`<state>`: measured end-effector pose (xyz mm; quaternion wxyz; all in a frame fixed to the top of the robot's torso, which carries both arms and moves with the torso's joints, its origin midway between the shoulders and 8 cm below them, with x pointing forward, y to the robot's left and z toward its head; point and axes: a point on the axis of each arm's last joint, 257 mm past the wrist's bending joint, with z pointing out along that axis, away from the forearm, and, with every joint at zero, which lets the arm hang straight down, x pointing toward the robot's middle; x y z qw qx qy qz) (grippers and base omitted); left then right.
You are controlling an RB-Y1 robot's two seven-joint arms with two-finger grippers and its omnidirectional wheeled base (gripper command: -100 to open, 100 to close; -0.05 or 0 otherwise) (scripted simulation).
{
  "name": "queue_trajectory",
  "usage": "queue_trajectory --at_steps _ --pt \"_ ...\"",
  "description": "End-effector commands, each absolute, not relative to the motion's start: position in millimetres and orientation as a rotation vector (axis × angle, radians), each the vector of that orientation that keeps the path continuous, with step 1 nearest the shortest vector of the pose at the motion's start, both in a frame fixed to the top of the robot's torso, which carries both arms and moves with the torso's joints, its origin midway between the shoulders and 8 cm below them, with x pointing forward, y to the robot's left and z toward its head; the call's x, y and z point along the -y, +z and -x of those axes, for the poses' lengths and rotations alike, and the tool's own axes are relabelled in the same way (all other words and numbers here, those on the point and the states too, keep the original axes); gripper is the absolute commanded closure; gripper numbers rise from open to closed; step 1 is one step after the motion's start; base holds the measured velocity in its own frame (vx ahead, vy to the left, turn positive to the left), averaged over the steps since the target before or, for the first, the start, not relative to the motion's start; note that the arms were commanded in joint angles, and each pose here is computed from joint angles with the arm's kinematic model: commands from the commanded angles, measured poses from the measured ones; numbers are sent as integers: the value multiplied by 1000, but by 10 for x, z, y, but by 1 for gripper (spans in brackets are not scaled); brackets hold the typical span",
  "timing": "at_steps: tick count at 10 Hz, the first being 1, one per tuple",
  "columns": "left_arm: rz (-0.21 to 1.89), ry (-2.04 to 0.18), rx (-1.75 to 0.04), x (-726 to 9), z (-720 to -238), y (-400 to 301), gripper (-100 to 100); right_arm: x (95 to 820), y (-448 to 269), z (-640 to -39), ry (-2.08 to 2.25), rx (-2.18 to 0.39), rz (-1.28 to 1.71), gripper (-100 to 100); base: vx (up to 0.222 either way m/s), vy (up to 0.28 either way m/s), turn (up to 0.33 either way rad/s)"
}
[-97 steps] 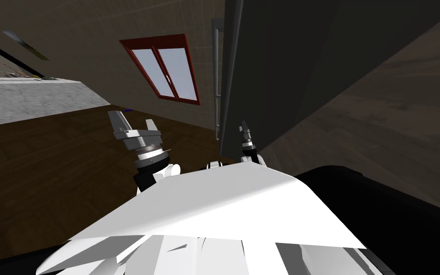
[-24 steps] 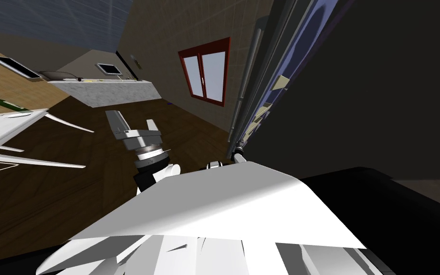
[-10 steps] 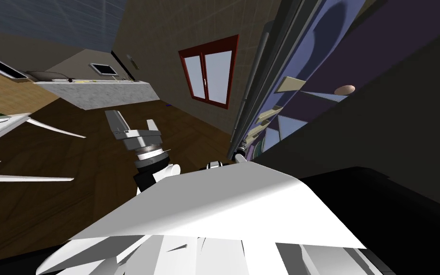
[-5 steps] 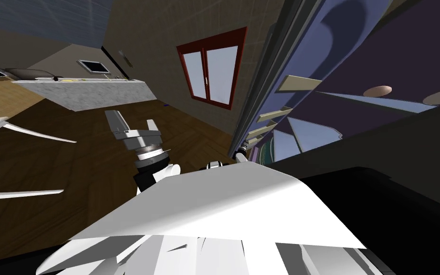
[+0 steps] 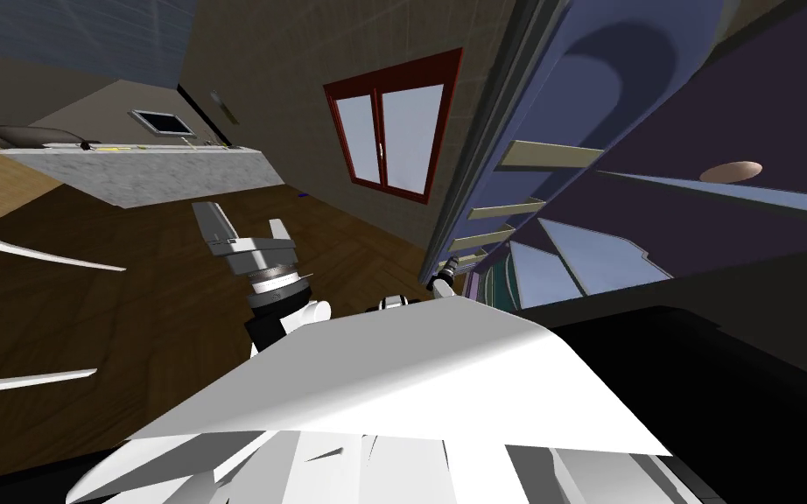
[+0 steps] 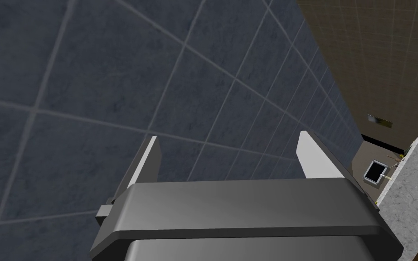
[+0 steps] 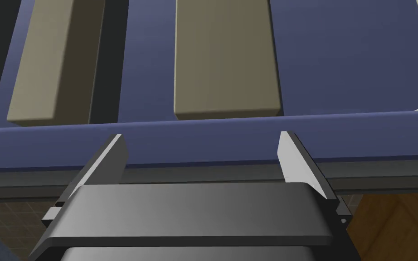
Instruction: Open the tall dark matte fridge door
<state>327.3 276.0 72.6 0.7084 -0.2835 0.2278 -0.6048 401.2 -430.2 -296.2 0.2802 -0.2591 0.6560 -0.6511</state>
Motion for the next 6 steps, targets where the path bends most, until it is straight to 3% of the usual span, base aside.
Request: queue_trajectory --at_steps 1,6 --pt "630 -1343 -506 -2760 -3272 726 0 4416 -2950 -3942 -1781 -1780 663 -100 203 38 -27" --pt "630 -1343 -506 -2759 -3272 727 0 4602 -2936 -3809 -1843 -1819 606 -100 184 75 -26"
